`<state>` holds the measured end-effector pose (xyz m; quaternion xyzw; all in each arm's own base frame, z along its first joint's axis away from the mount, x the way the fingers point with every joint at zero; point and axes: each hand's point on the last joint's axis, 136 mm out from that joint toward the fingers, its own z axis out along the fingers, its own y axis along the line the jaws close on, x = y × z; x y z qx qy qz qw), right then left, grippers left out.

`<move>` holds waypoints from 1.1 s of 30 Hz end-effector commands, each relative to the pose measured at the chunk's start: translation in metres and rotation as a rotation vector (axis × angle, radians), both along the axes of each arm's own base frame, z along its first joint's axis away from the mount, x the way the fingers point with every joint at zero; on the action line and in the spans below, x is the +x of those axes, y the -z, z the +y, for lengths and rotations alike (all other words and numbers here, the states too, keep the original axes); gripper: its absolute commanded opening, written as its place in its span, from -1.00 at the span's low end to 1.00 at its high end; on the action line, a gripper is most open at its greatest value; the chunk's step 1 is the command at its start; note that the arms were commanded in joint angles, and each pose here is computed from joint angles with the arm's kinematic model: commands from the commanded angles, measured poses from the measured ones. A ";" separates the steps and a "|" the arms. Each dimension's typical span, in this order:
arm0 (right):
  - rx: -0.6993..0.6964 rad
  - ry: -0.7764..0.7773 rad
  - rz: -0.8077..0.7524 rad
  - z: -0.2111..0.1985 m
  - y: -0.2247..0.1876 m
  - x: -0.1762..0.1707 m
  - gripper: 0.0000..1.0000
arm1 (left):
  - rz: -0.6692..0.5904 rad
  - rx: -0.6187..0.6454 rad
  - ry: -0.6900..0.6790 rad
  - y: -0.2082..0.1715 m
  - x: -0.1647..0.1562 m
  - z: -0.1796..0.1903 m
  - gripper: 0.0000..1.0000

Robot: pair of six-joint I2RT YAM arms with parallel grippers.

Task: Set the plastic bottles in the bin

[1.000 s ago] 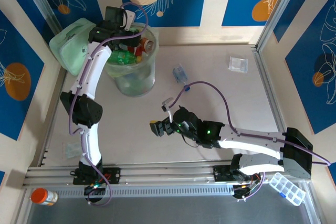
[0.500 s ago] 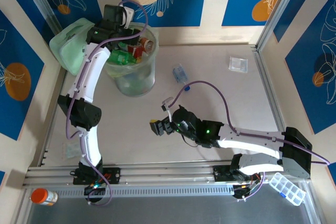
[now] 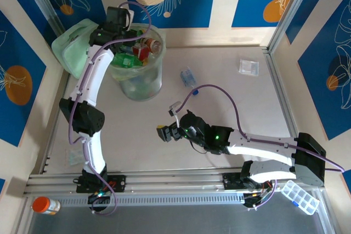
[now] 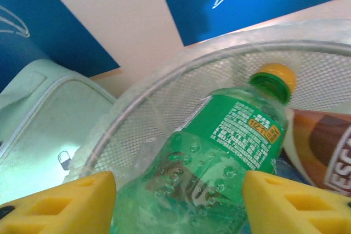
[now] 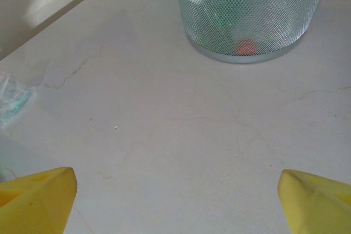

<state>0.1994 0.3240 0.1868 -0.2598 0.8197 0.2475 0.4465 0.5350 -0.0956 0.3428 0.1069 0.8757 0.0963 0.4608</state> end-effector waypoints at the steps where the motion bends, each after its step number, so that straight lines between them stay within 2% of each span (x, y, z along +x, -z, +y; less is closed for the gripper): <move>1: 0.012 0.011 -0.034 0.004 -0.013 0.005 0.89 | 0.065 -0.032 -0.049 0.029 0.007 0.019 0.18; 7: 0.001 0.024 -0.045 0.003 -0.012 0.008 0.90 | 0.107 -0.120 0.030 0.037 0.005 -0.001 0.09; 10: -0.007 0.040 -0.058 0.000 -0.012 0.011 0.89 | 0.064 -0.139 0.015 0.017 -0.001 0.002 0.13; 15: -0.006 0.079 -0.101 -0.009 -0.023 0.017 0.89 | -0.062 -0.146 -0.020 -0.040 -0.024 0.008 0.39; 18: 0.010 0.122 -0.122 -0.020 -0.034 0.021 0.89 | -0.122 -0.167 -0.031 -0.069 -0.046 0.002 0.52; 24: 0.092 0.188 -0.020 -0.040 -0.052 0.031 0.88 | -0.231 -0.296 0.061 -0.107 -0.108 -0.032 0.58; 29: 0.159 0.263 0.048 -0.053 -0.062 0.049 0.88 | -0.254 -0.504 0.165 -0.102 -0.169 -0.064 0.57; 33: 0.198 0.326 0.108 -0.060 -0.062 0.080 0.87 | -0.203 -0.663 0.220 -0.071 -0.209 -0.085 0.55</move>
